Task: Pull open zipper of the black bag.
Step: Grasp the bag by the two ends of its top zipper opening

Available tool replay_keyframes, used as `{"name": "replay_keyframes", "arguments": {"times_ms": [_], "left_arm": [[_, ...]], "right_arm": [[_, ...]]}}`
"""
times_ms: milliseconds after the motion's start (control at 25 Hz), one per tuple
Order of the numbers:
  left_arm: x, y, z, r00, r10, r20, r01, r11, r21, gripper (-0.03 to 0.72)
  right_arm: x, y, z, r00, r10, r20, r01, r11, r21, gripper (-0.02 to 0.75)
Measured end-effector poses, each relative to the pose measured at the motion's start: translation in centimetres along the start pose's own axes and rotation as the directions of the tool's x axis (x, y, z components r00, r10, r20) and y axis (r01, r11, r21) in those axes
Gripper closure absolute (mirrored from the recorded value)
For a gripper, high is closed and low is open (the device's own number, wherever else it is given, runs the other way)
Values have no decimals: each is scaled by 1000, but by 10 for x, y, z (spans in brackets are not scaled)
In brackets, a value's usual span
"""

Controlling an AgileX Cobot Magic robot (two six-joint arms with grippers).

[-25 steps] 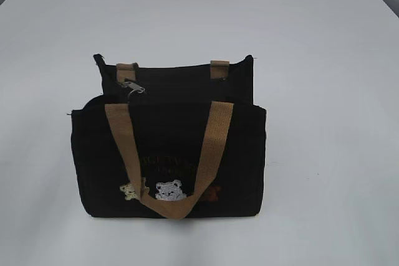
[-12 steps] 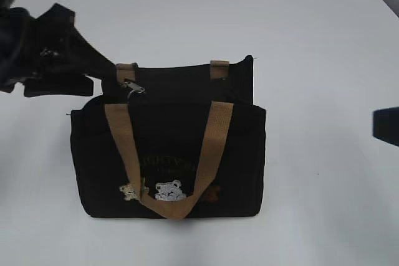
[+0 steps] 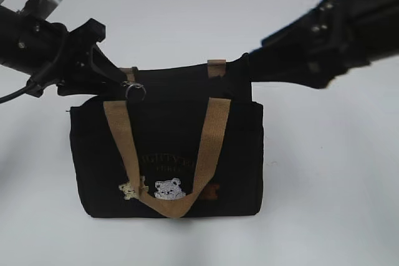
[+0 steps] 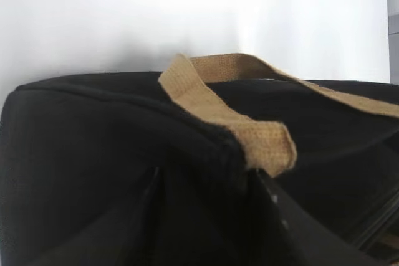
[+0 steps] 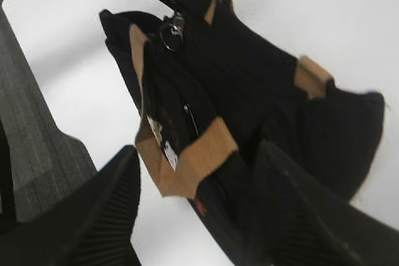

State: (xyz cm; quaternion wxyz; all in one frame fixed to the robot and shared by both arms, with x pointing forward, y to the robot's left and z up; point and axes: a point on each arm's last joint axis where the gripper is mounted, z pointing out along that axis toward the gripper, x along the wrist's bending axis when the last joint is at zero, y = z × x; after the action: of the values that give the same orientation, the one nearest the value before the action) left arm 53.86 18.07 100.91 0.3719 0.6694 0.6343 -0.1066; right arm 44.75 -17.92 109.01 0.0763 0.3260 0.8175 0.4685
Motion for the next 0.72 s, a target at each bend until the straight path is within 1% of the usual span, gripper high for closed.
{"name": "replay_keyframes", "arguments": {"times_ms": [80, 160, 200, 320, 480, 600, 720], "left_arm": [[-1, 1, 1, 1000, 8, 4, -7, 1000, -5, 520], [-2, 1, 1, 1000, 29, 9, -29, 1000, -1, 624], [-4, 1, 0, 999, 38, 17, -38, 999, 8, 646], [-9, 4, -3, 997, 64, 43, -65, 997, 28, 653], [-18, 5, -11, 994, 90, 68, -92, 995, 26, 653], [-20, 4, -13, 993, 96, 75, -98, 995, 27, 655], [-20, 4, -14, 992, 96, 77, -99, 995, 29, 655]], "right_arm": [[0, 16, 20, 999, -39, -38, 40, 999, 12, 284], [6, 34, 39, 992, -92, -83, 94, 995, 13, 285], [9, 41, 50, 988, -115, -107, 118, 993, 16, 288], [19, 55, 76, 969, -189, -157, 196, 980, 36, 318], [28, 59, 106, 940, -282, -192, 302, 949, 87, 380], [28, 54, 125, 925, -317, -210, 349, 928, 132, 417], [24, 49, 140, 921, -326, -215, 363, 918, 163, 435]]}}
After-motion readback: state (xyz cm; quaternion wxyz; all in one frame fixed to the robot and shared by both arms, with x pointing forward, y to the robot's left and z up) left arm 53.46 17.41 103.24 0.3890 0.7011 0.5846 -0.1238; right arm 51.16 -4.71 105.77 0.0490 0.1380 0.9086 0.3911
